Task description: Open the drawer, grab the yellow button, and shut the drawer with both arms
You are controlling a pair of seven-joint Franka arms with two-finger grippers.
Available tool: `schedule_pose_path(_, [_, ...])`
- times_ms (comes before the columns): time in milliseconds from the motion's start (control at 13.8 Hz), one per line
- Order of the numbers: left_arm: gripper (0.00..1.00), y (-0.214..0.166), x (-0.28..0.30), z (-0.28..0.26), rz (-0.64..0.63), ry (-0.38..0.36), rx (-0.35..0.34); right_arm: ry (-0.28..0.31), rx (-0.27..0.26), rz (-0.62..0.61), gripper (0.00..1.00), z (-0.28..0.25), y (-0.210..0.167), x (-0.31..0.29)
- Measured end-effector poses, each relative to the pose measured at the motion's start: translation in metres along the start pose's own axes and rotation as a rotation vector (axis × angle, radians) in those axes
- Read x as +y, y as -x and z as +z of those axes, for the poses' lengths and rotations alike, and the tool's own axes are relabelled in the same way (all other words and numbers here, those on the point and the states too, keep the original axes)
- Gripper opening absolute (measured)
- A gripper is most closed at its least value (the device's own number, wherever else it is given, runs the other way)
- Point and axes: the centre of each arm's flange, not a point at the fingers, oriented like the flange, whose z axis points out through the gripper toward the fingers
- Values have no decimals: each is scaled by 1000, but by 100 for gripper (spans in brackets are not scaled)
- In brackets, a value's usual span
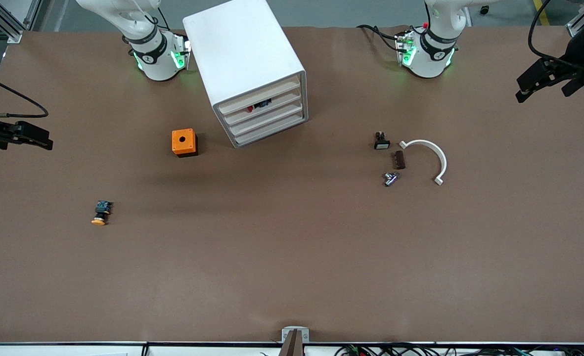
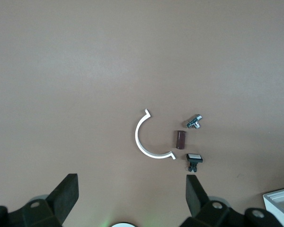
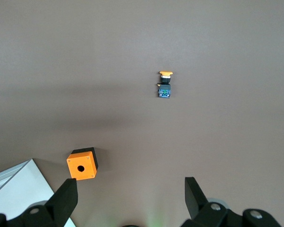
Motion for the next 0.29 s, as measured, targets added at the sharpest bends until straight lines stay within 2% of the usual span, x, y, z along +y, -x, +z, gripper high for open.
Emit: schedule_pose_path(291, [100, -8, 1, 7, 1, 1, -13, 0, 0, 0, 100, 0, 0, 0])
